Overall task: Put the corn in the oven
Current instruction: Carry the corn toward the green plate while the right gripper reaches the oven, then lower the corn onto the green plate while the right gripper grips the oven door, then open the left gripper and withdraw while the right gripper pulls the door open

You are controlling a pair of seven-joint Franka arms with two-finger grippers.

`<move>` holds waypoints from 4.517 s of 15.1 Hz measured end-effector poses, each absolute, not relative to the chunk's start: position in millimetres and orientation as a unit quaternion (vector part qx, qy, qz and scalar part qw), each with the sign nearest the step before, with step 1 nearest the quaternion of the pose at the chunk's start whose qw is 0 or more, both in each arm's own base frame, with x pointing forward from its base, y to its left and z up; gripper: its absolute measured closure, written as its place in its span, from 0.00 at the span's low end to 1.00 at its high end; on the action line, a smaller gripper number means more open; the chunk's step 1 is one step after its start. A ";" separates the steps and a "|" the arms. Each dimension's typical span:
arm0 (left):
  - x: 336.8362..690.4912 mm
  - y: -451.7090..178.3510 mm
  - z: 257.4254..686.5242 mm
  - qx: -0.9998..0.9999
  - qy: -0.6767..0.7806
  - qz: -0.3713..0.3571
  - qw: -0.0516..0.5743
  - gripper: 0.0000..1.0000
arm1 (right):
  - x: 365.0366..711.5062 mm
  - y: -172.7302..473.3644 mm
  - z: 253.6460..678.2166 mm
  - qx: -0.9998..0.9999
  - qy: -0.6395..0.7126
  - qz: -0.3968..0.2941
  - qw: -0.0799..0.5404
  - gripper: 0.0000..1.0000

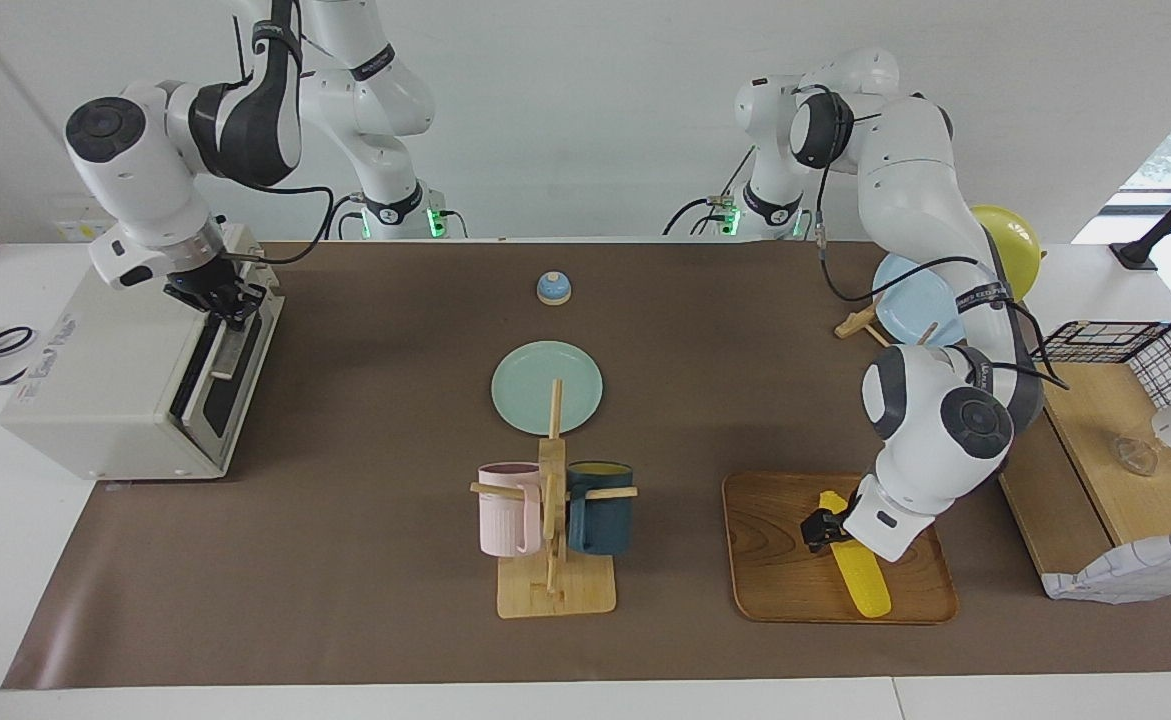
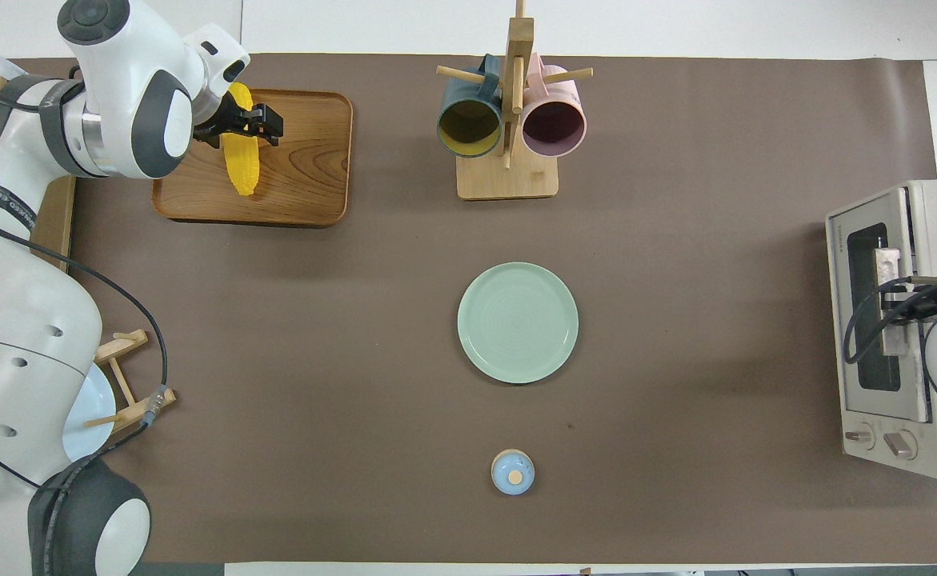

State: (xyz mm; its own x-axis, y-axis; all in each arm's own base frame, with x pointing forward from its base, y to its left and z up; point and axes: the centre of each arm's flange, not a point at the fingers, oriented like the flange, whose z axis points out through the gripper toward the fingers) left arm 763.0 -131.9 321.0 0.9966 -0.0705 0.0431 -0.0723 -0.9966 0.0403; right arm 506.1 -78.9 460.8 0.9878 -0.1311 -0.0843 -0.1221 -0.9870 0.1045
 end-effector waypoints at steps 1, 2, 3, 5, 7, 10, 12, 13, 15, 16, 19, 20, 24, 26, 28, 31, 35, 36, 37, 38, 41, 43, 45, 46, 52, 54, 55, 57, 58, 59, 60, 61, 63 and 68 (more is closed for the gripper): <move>763.0 -131.9 320.7 0.999 -0.039 0.021 0.021 0.01 | 508.0 -69.2 455.8 0.996 -0.060 -0.042 0.042 0.99; 763.0 -131.8 320.3 0.999 -0.042 0.021 0.021 0.03 | 511.4 -58.2 447.5 0.997 -0.056 -0.037 0.032 0.99; 763.1 -131.8 319.6 0.999 -0.043 0.020 0.020 0.03 | 515.4 -46.3 436.6 0.998 -0.056 -0.035 0.023 0.99; 763.1 -131.6 316.2 0.999 -0.045 0.019 0.019 0.03 | 524.6 -23.3 408.3 0.998 -0.056 -0.031 0.014 0.99; 763.1 -131.5 313.2 0.999 -0.045 0.017 0.019 0.03 | 530.7 -8.8 380.4 0.998 -0.049 -0.022 0.011 0.99; 763.2 -131.3 312.2 0.999 -0.048 0.017 0.018 0.04 | 531.4 -0.5 360.6 0.999 -0.043 -0.019 0.010 0.99; 763.3 -131.0 312.2 0.998 -0.049 0.017 0.018 0.16 | 531.3 0.7 355.3 0.999 -0.043 -0.017 0.008 0.99; 763.3 -130.8 312.1 0.998 -0.051 0.017 0.017 0.28 | 531.1 1.5 350.5 0.999 -0.044 -0.015 0.006 0.99; 763.5 -130.7 312.7 0.998 -0.053 0.017 0.017 0.46 | 531.3 2.9 336.1 0.999 -0.050 -0.014 -0.001 0.99; 763.5 -130.6 312.6 0.998 -0.053 0.017 0.017 0.46 | 532.0 3.2 328.7 0.998 -0.053 -0.016 -0.005 0.99; 763.7 -131.0 315.4 0.998 -0.053 0.019 0.018 0.46 | 533.9 5.0 314.4 0.998 -0.056 -0.021 -0.005 0.99; 763.4 -131.7 322.2 0.998 -0.054 0.023 0.018 0.46 | 534.1 5.2 312.4 0.998 -0.057 -0.021 -0.005 0.99; 737.6 -139.9 391.6 0.999 -0.025 0.017 0.033 0.46 | 534.0 8.0 309.6 0.997 -0.073 -0.016 -0.003 0.99; 706.0 -151.5 435.6 0.999 -0.005 0.010 0.051 0.46 | 535.1 22.2 310.1 0.997 -0.081 -0.005 -0.003 0.99; 662.3 -177.7 469.8 0.998 0.016 0.000 0.058 0.46 | 535.8 48.5 312.6 0.997 -0.083 0.003 -0.004 0.99; 584.6 -256.2 484.6 0.998 0.026 -0.019 0.048 0.46 | 540.8 75.6 323.1 0.997 -0.077 0.016 -0.007 0.99; 499.2 -370.6 464.1 0.998 0.022 -0.011 0.051 0.46 | 548.4 71.8 333.8 0.996 -0.081 0.019 -0.007 0.93; 482.4 -390.2 454.3 0.998 0.020 -0.002 0.058 0.46 | 549.9 71.3 337.2 0.997 -0.082 0.014 -0.006 0.86; 467.9 -406.7 444.1 0.998 0.016 0.006 0.065 0.46 | 552.1 70.9 342.6 0.997 -0.082 0.006 -0.004 0.86; 455.6 -420.1 434.8 0.997 0.013 0.012 0.072 0.46 | 555.0 69.5 349.4 0.996 -0.084 -0.002 -0.003 0.82; 437.5 -445.4 411.1 0.996 0.005 0.021 0.090 0.46 | 562.7 61.3 366.5 0.996 -0.092 -0.015 0.000 0.51; 433.5 -460.1 390.8 0.995 0.004 0.025 0.099 0.46 | 564.4 57.0 368.8 0.995 -0.095 -0.016 0.001 0.33; 432.7 -470.6 368.4 0.995 0.002 0.024 0.101 0.46 | 564.6 57.0 367.6 0.995 -0.095 -0.017 0.001 0.32; 433.3 -474.8 359.3 0.995 0.001 0.022 0.100 0.46 | 564.6 57.4 366.8 0.995 -0.095 -0.018 0.001 0.32; 430.0 -489.2 338.9 0.994 -0.007 0.022 0.103 0.46 | 565.2 59.3 365.6 0.996 -0.092 -0.018 0.001 0.14; 431.0 -488.5 335.4 0.995 -0.006 0.021 0.102 0.45 | 565.5 59.2 365.8 0.996 -0.091 -0.018 0.001 0.14; 431.3 -488.3 333.9 0.995 -0.005 0.020 0.101 0.37 | 565.7 59.3 365.8 0.996 -0.091 -0.017 0.001 0.12; 432.6 -487.1 333.4 0.995 -0.004 0.020 0.100 0.18 | 565.9 59.4 365.6 0.996 -0.091 -0.017 0.001 0.04; 434.4 -485.5 333.6 0.995 -0.002 0.021 0.100 0.07 | 565.9 59.4 365.4 0.996 -0.090 -0.017 0.001 0.00; 437.6 -482.3 335.4 0.995 0.000 0.021 0.098 0.00 | 565.9 59.4 365.3 0.996 -0.090 -0.017 0.002 0.00; 443.0 -476.6 341.0 0.995 0.003 0.021 0.096 0.00 | 565.9 59.4 365.2 0.996 -0.090 -0.017 0.002 0.00; 451.7 -466.5 352.4 0.995 0.007 0.020 0.092 0.00 | 565.8 59.6 365.1 0.996 -0.090 -0.017 0.002 0.00; 477.8 -429.4 391.1 0.996 0.016 0.018 0.084 0.00 | 565.3 61.3 364.8 0.996 -0.089 -0.019 0.002 0.00; 534.0 -281.5 496.3 0.997 0.043 0.018 0.063 0.00 | 565.3 100.0 375.4 0.997 -0.082 -0.016 0.001 0.00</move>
State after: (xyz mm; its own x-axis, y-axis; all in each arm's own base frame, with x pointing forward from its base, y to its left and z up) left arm 534.0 -281.5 496.3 0.9957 0.0871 0.0305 0.0825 -0.9884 0.1274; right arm 565.3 100.0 375.4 0.9861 -0.1628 -0.0318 -0.1627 -0.9867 0.0045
